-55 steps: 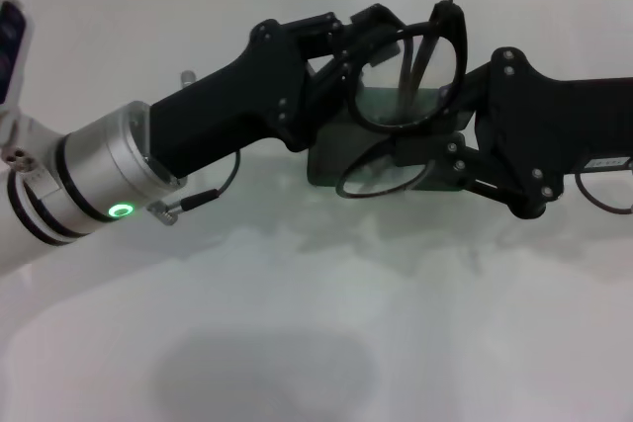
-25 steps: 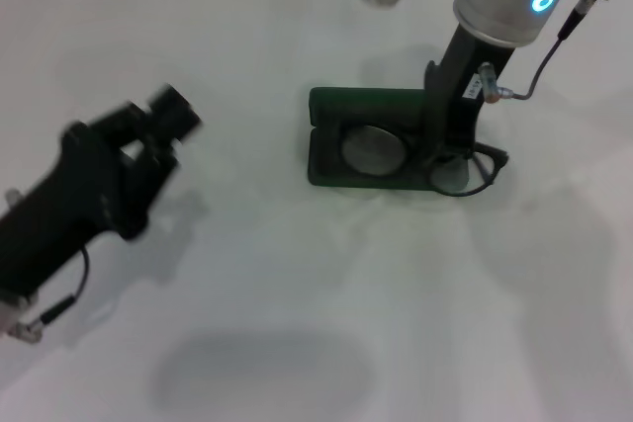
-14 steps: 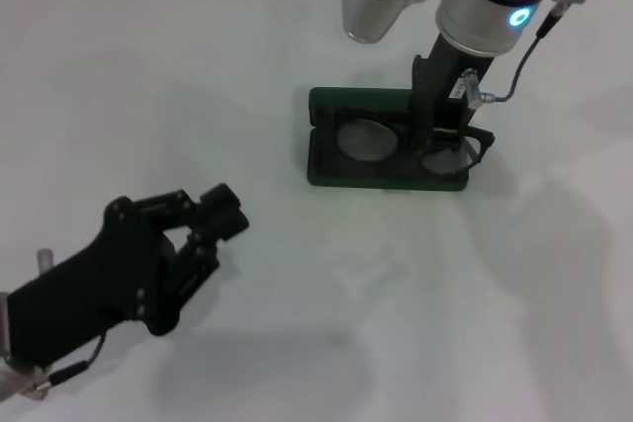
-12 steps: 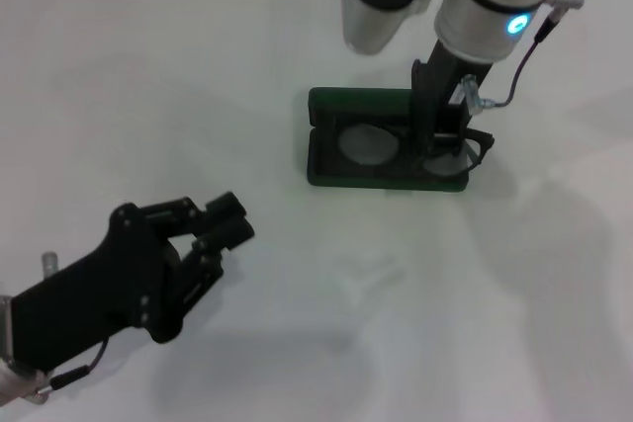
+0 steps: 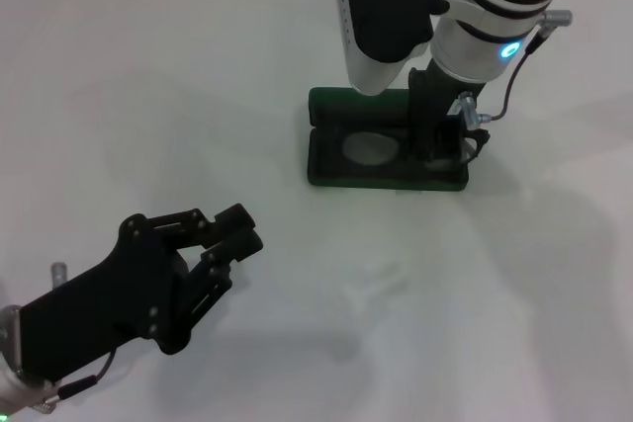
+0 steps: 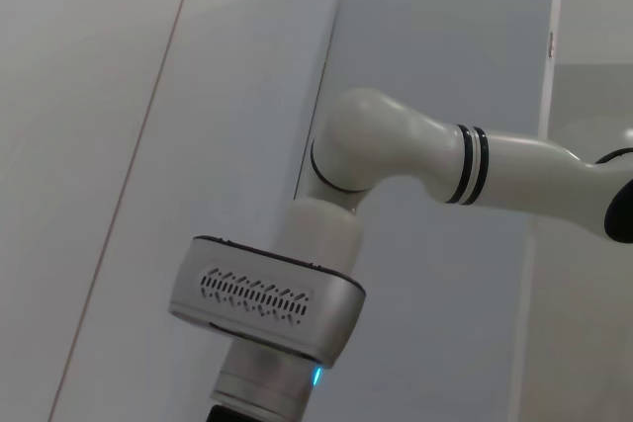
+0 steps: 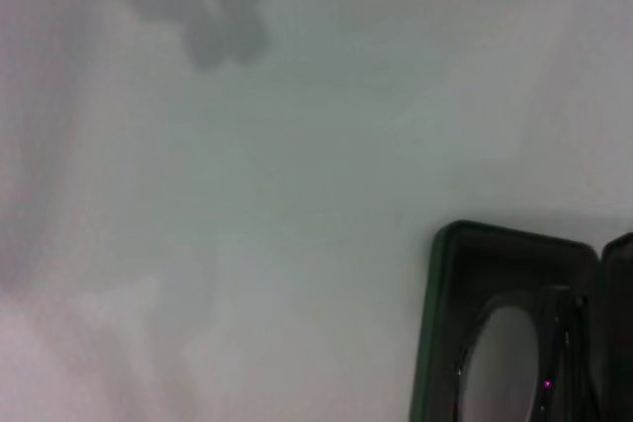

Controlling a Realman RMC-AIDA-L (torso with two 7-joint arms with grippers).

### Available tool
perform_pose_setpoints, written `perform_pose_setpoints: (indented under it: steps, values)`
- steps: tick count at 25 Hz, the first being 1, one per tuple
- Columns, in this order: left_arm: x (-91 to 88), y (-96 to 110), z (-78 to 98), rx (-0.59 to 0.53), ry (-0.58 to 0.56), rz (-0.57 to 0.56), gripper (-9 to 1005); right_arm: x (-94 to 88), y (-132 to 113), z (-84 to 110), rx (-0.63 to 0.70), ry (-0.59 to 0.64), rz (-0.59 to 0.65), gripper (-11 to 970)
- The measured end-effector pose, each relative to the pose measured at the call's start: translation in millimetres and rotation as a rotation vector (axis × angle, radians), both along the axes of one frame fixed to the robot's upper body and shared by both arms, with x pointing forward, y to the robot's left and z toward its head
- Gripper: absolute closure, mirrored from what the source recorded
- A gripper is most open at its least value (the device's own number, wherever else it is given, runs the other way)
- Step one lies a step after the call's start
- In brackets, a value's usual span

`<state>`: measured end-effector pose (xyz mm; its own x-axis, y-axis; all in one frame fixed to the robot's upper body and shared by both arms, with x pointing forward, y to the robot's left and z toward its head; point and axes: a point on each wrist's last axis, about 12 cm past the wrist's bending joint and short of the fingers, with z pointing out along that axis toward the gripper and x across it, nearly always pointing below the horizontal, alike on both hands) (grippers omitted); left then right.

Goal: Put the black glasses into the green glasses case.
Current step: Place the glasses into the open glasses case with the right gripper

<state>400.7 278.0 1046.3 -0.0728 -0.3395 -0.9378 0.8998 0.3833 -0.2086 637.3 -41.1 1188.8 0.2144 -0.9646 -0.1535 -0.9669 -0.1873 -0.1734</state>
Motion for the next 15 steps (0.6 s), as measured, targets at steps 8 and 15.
perform_pose_setpoints:
  steps: [8, 15]
  values:
    - [3.3, -3.4, 0.2, -0.002, -0.003, -0.002, 833, -0.5, 1.6, -1.2, 0.007, -0.007, 0.024, 853]
    - [3.1, -3.0, 0.1, -0.004, -0.002, 0.003, 834, -0.7, -0.1, -3.3, 0.009, 0.004, 0.017, 852]
